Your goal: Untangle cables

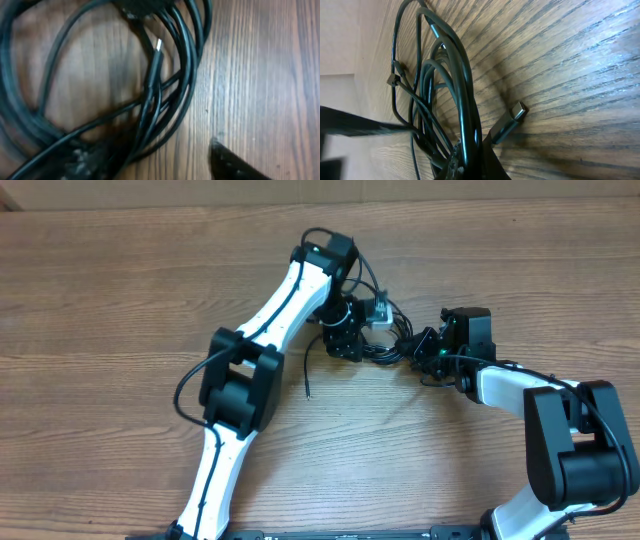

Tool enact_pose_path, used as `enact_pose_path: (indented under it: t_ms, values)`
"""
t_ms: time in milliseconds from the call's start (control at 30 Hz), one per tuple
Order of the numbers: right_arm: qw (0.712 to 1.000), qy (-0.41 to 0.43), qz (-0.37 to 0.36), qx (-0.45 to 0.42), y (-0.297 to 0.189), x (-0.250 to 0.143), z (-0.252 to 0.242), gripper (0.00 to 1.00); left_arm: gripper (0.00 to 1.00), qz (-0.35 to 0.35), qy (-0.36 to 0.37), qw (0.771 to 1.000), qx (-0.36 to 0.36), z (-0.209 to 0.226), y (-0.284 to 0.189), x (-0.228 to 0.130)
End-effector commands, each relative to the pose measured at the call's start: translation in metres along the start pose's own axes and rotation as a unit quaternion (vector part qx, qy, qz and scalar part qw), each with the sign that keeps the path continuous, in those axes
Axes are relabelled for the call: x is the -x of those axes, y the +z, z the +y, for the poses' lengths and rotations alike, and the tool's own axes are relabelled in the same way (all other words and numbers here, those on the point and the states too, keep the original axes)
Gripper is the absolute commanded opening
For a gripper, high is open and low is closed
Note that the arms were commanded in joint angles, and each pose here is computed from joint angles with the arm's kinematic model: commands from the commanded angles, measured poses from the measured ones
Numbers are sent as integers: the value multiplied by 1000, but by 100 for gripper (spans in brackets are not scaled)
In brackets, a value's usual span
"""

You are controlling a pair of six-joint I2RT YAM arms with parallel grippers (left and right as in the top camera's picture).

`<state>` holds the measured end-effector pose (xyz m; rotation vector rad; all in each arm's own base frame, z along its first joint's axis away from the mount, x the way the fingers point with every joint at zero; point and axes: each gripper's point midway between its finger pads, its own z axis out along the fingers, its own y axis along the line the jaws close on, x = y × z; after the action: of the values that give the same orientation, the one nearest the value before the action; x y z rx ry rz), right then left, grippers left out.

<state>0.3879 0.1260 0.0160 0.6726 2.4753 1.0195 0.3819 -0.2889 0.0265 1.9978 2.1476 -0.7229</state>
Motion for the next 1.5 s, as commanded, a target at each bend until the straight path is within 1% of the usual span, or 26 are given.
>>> enact_pose_path:
  t_ms: [0,100,267,367,467,733,767,800,833,867,900,933,1000,1133,1300,1333,1400,1467]
  values:
    - [1000,-7,-1,3,2,2,3,4,59,-45,11,998,-33,-6,7,11]
    - [1000,-7,-2,4,2,2,3,4,62,-52,13,998,-33,-5,7,14]
    - [1000,-7,-2,3,2,2,3,4,62,-65,16,997,-40,-9,9,19]
    - [1000,-7,-2,4,2,2,3,4,61,-61,21,997,-37,-9,11,21]
    - [1000,-7,-2,3,2,2,3,4,61,-45,23,998,-29,-7,16,16]
    - [1000,-8,-2,4,2,2,4,4,63,-42,18,998,-32,-6,43,-1]
    - [1000,-8,-2,5,2,2,4,4,61,-41,18,998,-32,-6,46,-3]
    - [1000,-9,-3,5,2,3,4,4,54,-41,17,998,-33,-6,48,-4]
    - [1000,-9,-4,6,2,3,4,4,40,-41,16,998,-33,-7,48,-5]
    - [1000,-9,-3,6,2,3,4,4,21,-40,16,998,-34,-7,48,-5]
    - [1000,-9,-3,5,2,3,4,4,7,-40,16,998,-33,-7,48,-4]
    - [1000,-9,-3,5,2,3,4,4,4,-40,16,999,-31,-6,44,-4]
    - [1000,-9,-4,4,2,3,4,4,4,-43,13,999,-26,-4,35,-1]
    - [1000,-9,-6,3,2,4,3,4,4,-57,11,998,-11,0,2,12]
    - [1000,-8,-4,1,2,2,2,4,4,-85,3,996,3,2,-36,30]
    - [1000,-6,-2,-1,2,2,1,7,4,-88,-1,996,6,4,-41,31]
    - [1000,-4,0,-3,2,0,0,17,4,-92,-7,996,7,5,-45,31]
    - [1000,-4,0,-3,2,0,0,24,4,-94,-11,995,5,5,-47,30]
